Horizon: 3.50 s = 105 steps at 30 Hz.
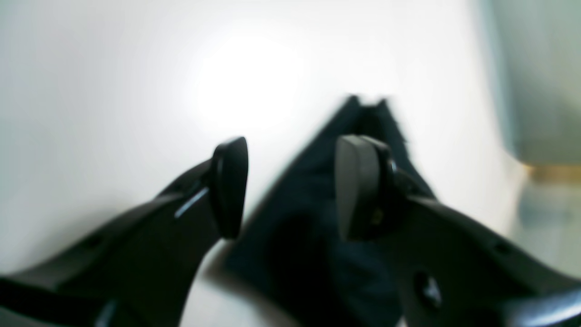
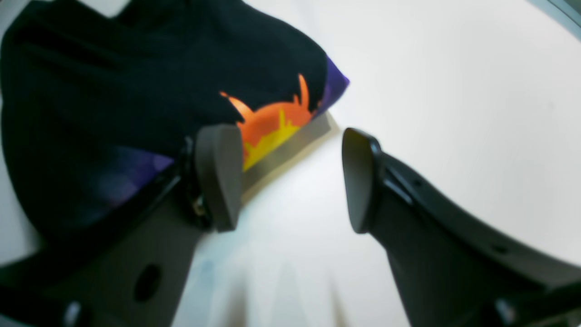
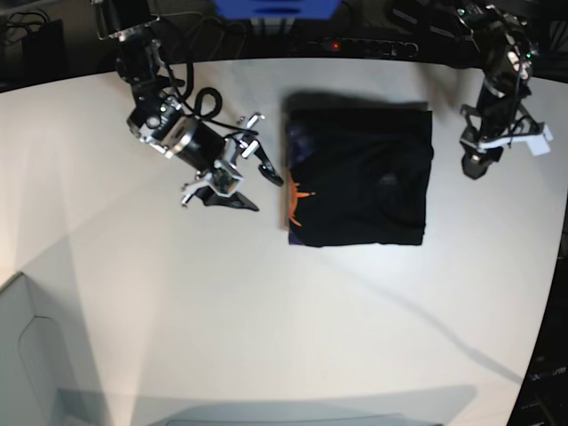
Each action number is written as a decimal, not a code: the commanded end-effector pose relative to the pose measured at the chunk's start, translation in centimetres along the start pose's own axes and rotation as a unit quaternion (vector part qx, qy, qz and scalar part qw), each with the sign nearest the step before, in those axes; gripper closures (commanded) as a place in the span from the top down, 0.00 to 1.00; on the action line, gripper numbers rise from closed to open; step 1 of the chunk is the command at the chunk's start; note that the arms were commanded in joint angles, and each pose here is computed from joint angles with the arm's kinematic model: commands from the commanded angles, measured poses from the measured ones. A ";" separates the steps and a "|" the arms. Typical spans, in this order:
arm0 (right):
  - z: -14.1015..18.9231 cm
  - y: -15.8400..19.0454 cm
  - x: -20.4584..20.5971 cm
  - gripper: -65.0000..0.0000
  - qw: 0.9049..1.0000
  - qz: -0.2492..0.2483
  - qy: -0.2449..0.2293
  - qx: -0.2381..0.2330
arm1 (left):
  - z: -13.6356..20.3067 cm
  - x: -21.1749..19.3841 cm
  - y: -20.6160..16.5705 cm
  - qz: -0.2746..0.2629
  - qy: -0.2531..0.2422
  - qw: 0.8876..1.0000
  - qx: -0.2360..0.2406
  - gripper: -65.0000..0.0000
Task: Fold the T-shirt properly
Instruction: 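Grip the bundle's side with the left gripper and pull it straight, then grasp the bundle with both grippers and shift it along the table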
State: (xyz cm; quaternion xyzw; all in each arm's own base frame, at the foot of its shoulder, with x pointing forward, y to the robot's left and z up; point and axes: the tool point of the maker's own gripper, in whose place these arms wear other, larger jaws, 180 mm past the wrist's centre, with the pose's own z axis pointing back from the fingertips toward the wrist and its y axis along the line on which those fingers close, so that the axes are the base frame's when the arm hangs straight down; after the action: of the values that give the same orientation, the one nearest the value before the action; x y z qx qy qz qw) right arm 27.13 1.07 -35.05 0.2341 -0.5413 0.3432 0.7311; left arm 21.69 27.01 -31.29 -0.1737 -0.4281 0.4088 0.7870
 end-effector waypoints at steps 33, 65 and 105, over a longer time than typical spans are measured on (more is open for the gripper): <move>-0.8 2.0 2.2 0.55 0.999 -0.029 -0.045 0.012 | -2.6 -4.9 0.4 -0.036 0.085 0.995 0.035 0.00; -0.7 2.0 1.9 0.55 0.999 -0.029 -0.040 0.015 | -0.5 -5.5 -0.3 -0.045 0.086 0.995 0.025 0.52; -1.6 4.9 2.5 0.54 0.997 -0.040 -0.050 0.046 | -0.3 -4.8 2.9 0.017 0.061 0.996 0.063 0.00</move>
State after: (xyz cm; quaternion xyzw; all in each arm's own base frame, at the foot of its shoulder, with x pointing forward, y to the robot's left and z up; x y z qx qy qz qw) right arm 24.65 5.56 -34.90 0.2887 -0.5319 0.3295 0.7247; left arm 18.73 24.92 -36.60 -0.1532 -0.3384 0.4409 0.8171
